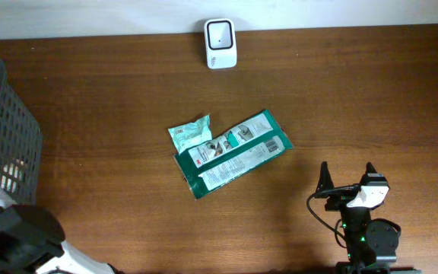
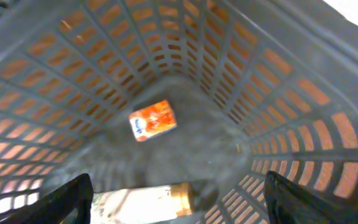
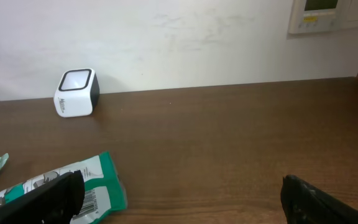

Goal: Scan the item barcode
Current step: 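Reach the left gripper into the basket and grasp the orange packet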

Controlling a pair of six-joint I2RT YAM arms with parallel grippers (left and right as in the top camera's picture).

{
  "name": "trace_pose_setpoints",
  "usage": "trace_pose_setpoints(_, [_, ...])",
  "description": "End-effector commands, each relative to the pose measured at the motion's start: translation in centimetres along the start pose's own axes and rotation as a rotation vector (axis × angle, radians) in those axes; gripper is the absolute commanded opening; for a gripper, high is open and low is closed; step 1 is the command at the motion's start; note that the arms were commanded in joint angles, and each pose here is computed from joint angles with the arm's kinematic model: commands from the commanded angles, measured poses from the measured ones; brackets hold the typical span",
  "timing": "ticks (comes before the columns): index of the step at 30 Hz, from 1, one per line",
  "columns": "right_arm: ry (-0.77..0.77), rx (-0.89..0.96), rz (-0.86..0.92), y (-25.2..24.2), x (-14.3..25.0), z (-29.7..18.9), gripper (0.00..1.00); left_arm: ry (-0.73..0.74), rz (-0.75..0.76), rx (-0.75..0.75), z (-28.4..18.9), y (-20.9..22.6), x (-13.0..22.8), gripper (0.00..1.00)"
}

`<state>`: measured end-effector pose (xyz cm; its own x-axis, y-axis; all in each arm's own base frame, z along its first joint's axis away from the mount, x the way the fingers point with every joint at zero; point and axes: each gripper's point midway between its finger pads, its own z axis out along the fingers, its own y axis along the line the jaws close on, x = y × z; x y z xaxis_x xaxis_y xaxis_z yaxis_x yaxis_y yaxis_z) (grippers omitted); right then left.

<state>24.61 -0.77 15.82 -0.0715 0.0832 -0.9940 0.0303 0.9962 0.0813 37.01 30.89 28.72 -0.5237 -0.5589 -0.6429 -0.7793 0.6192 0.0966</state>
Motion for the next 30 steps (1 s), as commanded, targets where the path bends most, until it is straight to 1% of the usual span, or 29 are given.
trace_pose_setpoints(1, [0.003,0.005,0.006,0.0,0.2,0.0,0.98,0.057,-0.022,0.093,2.3,0.8,1.3,0.85])
trace_pose_setpoints(4, [0.003,0.005,0.006,0.0,0.2,0.0,0.98,0.069,-0.067,0.092,5.3,2.5,2.3,0.84])
trace_pose_setpoints(8, [0.004,0.005,0.006,0.0,0.3,0.0,0.98,0.075,-0.086,0.069,9.2,3.7,4.4,0.84])
trace_pose_setpoints(10, [0.005,0.005,0.006,0.0,0.3,0.0,0.98,0.057,-0.065,0.067,11.4,3.8,5.5,0.84])
trace_pose_setpoints(11, [0.005,0.005,0.006,0.0,0.3,0.0,0.98,0.05,-0.055,0.068,12.0,3.7,5.8,0.78])
trace_pose_setpoints(12, [0.005,0.005,0.006,0.0,0.3,0.0,0.99,0.031,-0.031,0.069,13.0,3.5,6.2,0.75])
trace_pose_setpoints(15, [0.005,0.005,0.006,0.0,0.3,0.0,0.99,-0.001,0.034,0.071,15.1,3.2,6.8,0.7])
trace_pose_setpoints(18, [0.005,0.005,0.006,0.0,0.3,0.0,0.98,-0.01,0.091,0.056,17.2,3.2,7.0,0.69])
trace_pose_setpoints(23, [0.005,0.005,0.006,0.0,0.3,0.0,0.98,-0.009,0.138,0.053,20.1,2.8,7.8,0.69])
trace_pose_setpoints(27, [0.005,0.005,0.006,-0.1,0.3,0.0,0.98,0.0,0.229,0.054,22.8,2.4,9.0,0.65])
trace_pose_setpoints(30, [0.005,0.005,0.006,0.0,0.3,0.0,0.98,0.005,0.269,0.054,24.2,2.2,9.7,0.64])
